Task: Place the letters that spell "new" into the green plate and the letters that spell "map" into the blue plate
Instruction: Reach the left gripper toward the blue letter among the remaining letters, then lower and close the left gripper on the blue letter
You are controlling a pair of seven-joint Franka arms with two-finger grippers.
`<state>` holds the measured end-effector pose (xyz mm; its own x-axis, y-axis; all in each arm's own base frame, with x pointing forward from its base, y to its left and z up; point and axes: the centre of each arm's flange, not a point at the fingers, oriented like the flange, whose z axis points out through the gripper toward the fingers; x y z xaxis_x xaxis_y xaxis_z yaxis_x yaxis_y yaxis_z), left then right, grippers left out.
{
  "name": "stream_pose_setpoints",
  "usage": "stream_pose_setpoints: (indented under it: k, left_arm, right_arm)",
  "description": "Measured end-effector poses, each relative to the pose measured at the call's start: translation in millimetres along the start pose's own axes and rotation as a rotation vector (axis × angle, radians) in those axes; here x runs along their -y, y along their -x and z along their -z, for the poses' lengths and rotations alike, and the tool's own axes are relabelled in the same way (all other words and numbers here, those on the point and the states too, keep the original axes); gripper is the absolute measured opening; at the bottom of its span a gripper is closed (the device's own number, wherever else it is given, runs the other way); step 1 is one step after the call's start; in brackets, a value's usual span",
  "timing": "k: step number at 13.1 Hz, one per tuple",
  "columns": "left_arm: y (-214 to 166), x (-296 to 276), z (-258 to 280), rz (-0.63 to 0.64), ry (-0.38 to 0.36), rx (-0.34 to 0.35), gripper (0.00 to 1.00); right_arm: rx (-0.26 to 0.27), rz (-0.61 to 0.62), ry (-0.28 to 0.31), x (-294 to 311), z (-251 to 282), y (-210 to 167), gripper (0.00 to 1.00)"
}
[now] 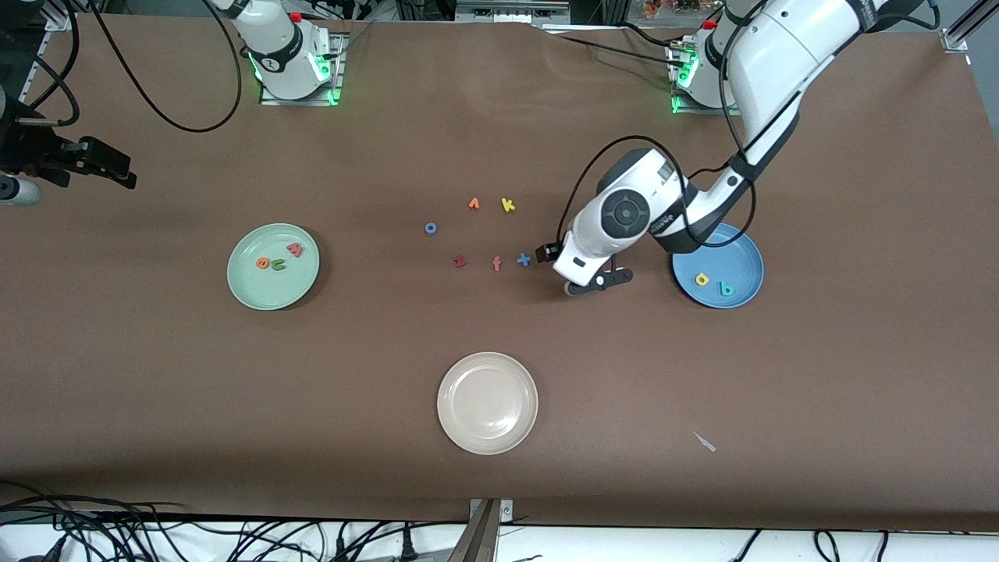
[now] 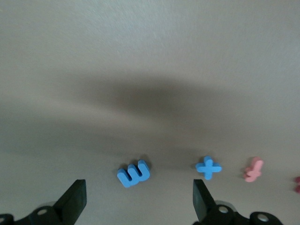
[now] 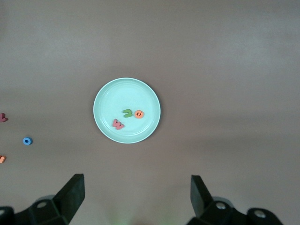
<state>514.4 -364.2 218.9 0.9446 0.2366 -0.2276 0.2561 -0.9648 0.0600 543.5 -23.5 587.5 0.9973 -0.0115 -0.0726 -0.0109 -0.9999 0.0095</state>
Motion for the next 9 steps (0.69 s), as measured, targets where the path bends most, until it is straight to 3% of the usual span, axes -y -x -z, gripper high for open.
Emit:
stream_pose_setpoints:
  k: [5, 9]
  left_arm:
    - [21.5, 0.7, -32.7, -0.143, -0.060, -0.074, 0.99]
    - [39.2, -10.2, -47.4, -0.201, -0.083, -0.074, 0.96]
  right_arm:
    - [0.000, 0.000, 0.000, 0.0, 0.0, 0.0, 1.00]
    - [0.000, 0.000, 0.000, 0.0, 0.0, 0.0, 1.00]
